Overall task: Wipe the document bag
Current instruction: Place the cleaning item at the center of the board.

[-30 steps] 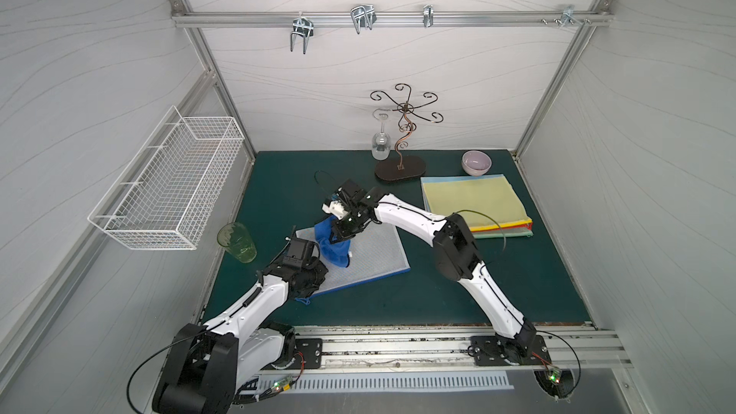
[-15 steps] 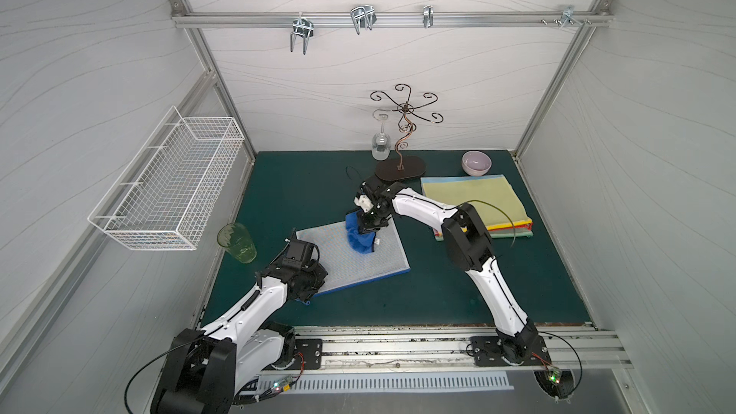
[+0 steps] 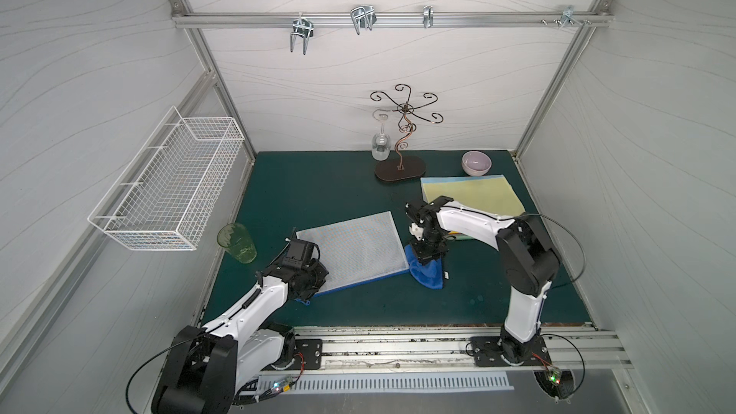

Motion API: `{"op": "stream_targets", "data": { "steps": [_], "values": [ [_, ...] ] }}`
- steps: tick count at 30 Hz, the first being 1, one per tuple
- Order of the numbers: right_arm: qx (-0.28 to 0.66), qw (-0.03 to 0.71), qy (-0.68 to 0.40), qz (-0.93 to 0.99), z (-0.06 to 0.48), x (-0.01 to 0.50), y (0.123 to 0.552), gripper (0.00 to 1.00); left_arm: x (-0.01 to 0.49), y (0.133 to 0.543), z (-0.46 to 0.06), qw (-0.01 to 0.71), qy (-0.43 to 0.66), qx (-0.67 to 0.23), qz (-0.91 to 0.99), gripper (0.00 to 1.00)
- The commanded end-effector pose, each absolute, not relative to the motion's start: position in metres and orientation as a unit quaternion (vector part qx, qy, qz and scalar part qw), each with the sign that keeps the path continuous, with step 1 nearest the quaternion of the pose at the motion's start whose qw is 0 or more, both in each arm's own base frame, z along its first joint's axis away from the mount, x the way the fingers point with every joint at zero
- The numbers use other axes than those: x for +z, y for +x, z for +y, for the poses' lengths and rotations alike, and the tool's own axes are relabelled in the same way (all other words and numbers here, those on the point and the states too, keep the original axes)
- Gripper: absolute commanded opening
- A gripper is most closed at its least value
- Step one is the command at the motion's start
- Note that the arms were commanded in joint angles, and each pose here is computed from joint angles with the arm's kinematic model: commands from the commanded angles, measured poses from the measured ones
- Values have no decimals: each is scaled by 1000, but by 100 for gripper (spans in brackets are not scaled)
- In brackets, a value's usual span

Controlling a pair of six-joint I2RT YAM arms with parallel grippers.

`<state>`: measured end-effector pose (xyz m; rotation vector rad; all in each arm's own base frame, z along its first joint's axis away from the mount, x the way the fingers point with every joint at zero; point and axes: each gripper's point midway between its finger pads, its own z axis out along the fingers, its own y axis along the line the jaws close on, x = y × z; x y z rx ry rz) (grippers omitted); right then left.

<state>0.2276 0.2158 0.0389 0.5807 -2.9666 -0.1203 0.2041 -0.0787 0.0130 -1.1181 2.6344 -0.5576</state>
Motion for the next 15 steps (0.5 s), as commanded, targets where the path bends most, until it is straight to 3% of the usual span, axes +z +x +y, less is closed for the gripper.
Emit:
{"op": "stream_targets", "data": {
  "steps": [1,5,6,10,11,15],
  "values": [
    [-24,69,151,-986,182,50,214,0,-1,194,-76,92,-389,-175,900,0],
    [-38,70,121,-990,168,48,196,3,1,198,-77,94,-384,-177,901,0],
    [-44,69,114,-990,167,48,192,15,2,199,-77,96,-383,-178,901,0],
    [-66,37,106,-992,164,69,190,86,12,204,-79,108,-373,-185,903,0],
    [-68,27,105,-992,162,78,191,98,15,206,-79,113,-369,-188,903,2],
    [-85,-10,96,-992,158,113,194,99,30,213,-81,134,-356,-198,903,15]
  ]
}}
